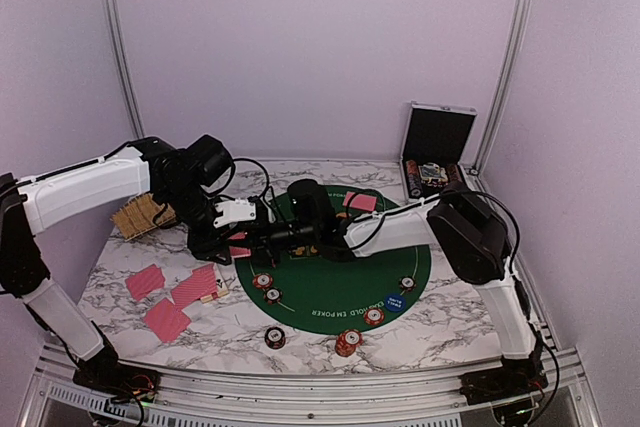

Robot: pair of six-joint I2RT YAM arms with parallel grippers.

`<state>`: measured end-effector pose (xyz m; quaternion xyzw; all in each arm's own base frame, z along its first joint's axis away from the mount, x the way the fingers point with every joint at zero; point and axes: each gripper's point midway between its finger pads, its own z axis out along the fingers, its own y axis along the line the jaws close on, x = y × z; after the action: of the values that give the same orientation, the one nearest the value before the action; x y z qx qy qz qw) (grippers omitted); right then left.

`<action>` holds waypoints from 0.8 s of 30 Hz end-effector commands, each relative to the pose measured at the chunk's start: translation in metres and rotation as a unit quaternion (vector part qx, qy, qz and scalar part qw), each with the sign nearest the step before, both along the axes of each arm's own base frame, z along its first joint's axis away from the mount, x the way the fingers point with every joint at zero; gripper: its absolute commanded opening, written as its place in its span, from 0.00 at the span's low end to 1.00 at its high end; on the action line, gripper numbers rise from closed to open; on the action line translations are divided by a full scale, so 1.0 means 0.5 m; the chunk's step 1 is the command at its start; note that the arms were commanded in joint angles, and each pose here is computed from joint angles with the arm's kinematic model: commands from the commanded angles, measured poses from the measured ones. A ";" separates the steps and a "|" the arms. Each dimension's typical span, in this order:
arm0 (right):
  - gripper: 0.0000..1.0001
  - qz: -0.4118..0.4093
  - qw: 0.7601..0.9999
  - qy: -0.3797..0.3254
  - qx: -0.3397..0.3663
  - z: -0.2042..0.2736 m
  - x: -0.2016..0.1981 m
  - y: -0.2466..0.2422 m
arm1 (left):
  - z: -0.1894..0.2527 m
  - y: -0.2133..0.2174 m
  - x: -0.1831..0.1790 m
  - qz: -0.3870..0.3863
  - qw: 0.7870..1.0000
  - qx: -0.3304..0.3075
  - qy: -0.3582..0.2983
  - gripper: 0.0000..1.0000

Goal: Distribute texas hold em gaming equipment

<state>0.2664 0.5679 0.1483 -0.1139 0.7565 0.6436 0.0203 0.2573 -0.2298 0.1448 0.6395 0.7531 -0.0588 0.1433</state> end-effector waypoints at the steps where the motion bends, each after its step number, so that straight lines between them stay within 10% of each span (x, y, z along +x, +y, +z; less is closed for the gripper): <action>1: 0.53 -0.003 1.000 0.005 -0.026 -0.043 0.005 0.022 | 0.011 -0.008 -0.001 0.005 1.000 -0.010 0.010 0.59; 24: 0.41 -0.076 0.994 -0.004 -0.075 -0.073 0.050 -0.087 | 0.008 0.005 -0.010 -0.005 1.000 -0.002 0.005 0.59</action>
<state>0.2698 0.5485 0.1432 -0.1116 0.7735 0.6209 0.0612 0.2577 -0.2350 0.1443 0.6412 0.7501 -0.0661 0.1476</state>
